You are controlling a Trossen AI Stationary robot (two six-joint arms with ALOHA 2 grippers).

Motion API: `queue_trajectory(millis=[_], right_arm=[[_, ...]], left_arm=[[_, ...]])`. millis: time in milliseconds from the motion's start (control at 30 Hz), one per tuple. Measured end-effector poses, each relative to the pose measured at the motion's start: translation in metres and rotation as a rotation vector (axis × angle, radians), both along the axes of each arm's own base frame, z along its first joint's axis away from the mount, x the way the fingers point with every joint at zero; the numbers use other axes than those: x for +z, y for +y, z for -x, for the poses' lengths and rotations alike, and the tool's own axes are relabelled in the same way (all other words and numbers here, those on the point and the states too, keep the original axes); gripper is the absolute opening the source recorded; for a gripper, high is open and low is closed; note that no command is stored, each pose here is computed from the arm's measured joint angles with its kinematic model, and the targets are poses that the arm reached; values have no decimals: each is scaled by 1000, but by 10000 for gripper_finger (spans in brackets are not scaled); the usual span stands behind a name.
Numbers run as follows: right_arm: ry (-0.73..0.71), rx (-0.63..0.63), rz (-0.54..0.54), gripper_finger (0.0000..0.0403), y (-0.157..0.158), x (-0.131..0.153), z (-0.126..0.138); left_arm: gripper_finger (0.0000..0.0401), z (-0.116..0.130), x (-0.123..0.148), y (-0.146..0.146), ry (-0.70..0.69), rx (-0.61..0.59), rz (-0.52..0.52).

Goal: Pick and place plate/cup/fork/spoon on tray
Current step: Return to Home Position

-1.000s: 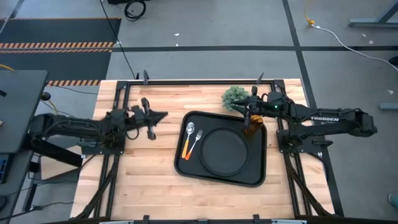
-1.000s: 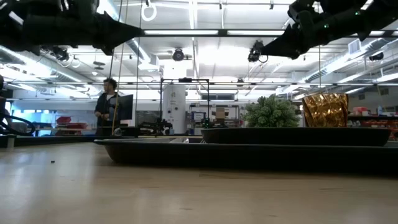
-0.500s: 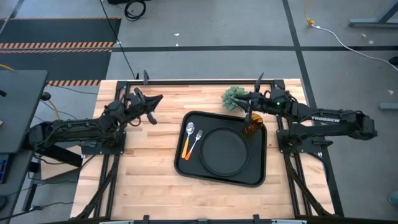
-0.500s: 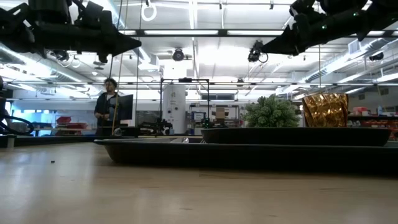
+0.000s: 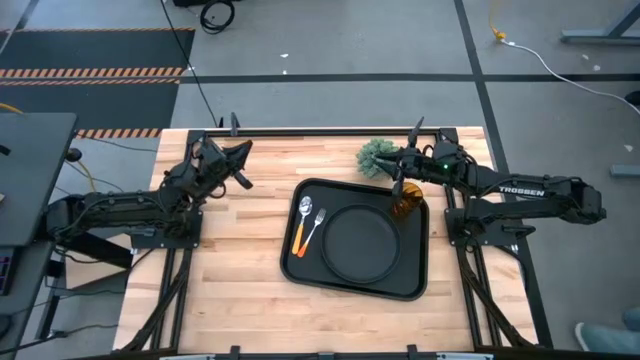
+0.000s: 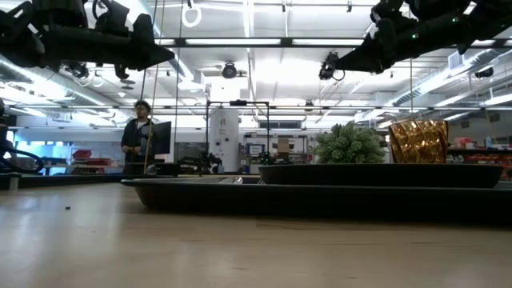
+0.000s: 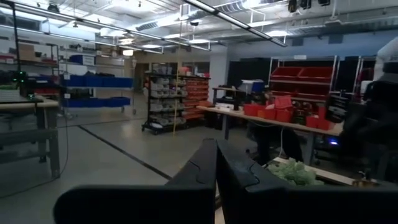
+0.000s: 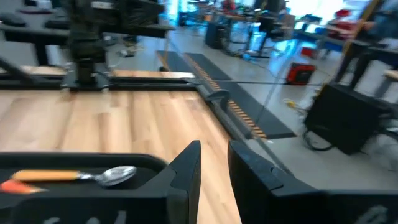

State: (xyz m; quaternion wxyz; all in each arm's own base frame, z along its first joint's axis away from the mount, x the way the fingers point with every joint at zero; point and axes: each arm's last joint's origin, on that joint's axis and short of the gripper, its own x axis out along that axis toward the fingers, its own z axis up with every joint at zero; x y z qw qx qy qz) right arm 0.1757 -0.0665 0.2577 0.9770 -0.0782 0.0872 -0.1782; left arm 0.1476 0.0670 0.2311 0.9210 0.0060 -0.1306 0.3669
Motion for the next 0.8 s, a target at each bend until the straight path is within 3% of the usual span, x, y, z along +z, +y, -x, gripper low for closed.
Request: queue_trajectory(millis=[133, 533, 800], right_arm=[[-9, -70, 15, 87, -2, 1, 1], [-28, -79, -27, 84, -2, 1, 1], [-27, -80, -24, 42, -2, 1, 1]], left_arm=[[7, 0, 0, 0, 0, 0, -1], [7, 1, 6, -1, -5, 22, -76], [7, 2, 7, -1, -25, 23, -84]])
